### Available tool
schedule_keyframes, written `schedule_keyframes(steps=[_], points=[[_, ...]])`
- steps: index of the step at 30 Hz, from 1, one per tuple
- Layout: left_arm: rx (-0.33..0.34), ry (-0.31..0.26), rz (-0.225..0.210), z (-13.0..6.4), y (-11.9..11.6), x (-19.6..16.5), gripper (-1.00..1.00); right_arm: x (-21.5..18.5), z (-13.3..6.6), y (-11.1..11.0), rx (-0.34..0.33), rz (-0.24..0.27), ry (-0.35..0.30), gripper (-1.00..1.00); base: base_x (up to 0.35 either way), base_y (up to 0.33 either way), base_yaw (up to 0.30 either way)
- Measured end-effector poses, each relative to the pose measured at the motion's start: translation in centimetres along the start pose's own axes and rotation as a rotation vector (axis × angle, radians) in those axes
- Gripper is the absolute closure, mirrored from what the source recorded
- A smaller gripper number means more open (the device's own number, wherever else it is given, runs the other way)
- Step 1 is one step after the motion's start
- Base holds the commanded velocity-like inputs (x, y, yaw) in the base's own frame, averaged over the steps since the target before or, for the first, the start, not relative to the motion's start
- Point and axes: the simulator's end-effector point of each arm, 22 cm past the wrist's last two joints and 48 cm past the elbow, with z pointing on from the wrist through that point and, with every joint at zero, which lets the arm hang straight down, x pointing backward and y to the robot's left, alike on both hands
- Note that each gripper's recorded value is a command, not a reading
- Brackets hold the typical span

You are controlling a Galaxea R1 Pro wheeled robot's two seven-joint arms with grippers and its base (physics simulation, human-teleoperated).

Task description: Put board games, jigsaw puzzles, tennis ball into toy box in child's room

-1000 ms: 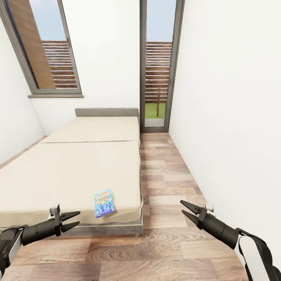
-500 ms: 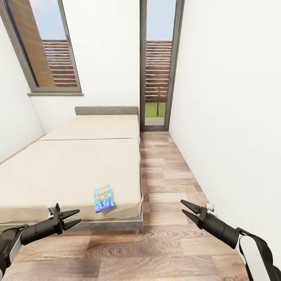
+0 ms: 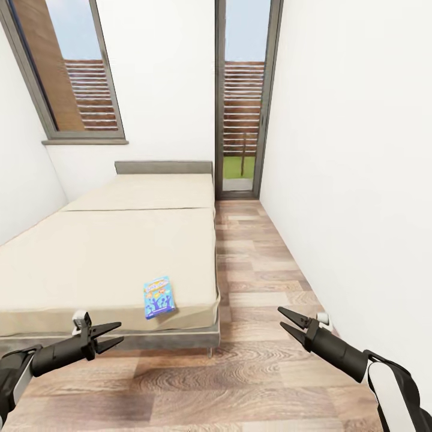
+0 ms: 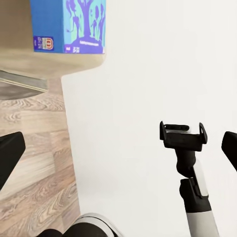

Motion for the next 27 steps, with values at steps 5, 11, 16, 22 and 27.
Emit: schedule_keyframes(steps=[5,11,16,22,27], points=[[0.001,0.000,0.004,0.0,1.0,0.5,-1.00,0.6,-0.1,-1.1,0.002,0.000,-0.001,-1.00,0.000,0.000,0.000],[-0.001,0.001,0.020,0.1,2.2,1.0,-1.00,1.1,-0.2,-2.3,0.007,0.006,0.001,-1.00,0.000,0.000,0.000],[-0.010,0.005,0.014,0.2,3.2,1.3,-1.00,1.4,0.0,-3.2,0.017,0.020,0.007,-1.00,0.000,0.000,0.000],[-0.017,0.010,0.003,0.4,4.2,1.6,-1.00,1.7,0.2,-4.1,0.028,0.034,0.014,-1.00,0.000,0.000,0.000],[-0.016,0.012,0.010,0.5,4.1,1.6,-1.00,1.7,0.2,-4.0,0.027,0.033,0.014,-1.00,0.000,0.000,0.000]])
